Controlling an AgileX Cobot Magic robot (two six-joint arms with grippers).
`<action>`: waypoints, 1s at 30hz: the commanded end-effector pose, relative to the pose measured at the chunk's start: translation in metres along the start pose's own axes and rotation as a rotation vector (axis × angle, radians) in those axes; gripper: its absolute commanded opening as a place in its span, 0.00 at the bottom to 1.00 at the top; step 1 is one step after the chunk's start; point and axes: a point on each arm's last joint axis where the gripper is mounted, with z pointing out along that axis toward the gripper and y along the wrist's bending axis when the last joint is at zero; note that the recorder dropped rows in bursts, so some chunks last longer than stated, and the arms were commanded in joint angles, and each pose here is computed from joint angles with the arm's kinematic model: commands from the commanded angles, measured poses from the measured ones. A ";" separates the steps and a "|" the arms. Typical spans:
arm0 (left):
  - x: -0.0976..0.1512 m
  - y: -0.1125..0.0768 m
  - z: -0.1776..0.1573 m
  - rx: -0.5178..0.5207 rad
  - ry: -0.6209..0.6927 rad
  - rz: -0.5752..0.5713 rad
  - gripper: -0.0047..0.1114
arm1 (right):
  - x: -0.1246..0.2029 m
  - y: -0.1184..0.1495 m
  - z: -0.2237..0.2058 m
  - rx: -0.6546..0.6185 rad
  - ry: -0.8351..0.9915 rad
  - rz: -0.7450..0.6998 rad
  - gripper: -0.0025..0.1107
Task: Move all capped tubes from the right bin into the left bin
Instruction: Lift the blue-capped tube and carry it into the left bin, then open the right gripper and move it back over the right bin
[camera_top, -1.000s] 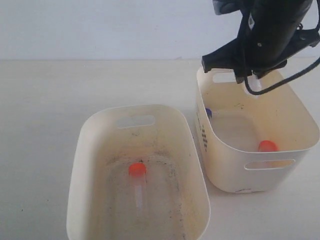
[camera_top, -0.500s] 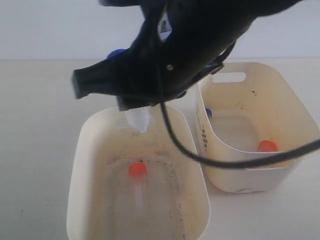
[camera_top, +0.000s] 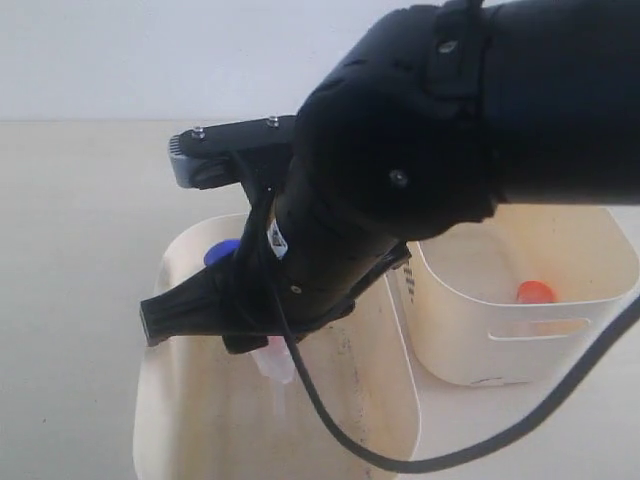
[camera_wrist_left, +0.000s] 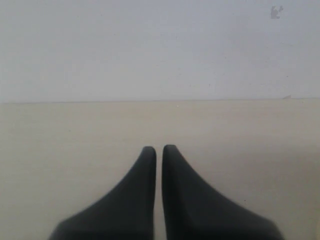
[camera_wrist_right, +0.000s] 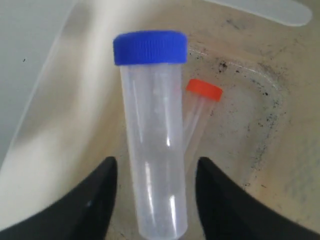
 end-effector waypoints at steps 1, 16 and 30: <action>-0.001 0.000 0.000 0.008 -0.006 -0.007 0.08 | 0.000 -0.001 0.000 0.004 -0.011 -0.010 0.61; -0.001 0.000 0.000 0.008 -0.006 -0.007 0.08 | -0.024 -0.039 -0.051 0.285 -0.144 -0.111 0.11; -0.001 0.000 0.000 0.008 -0.006 -0.007 0.08 | -0.053 -0.160 -0.073 0.291 -0.131 0.185 0.02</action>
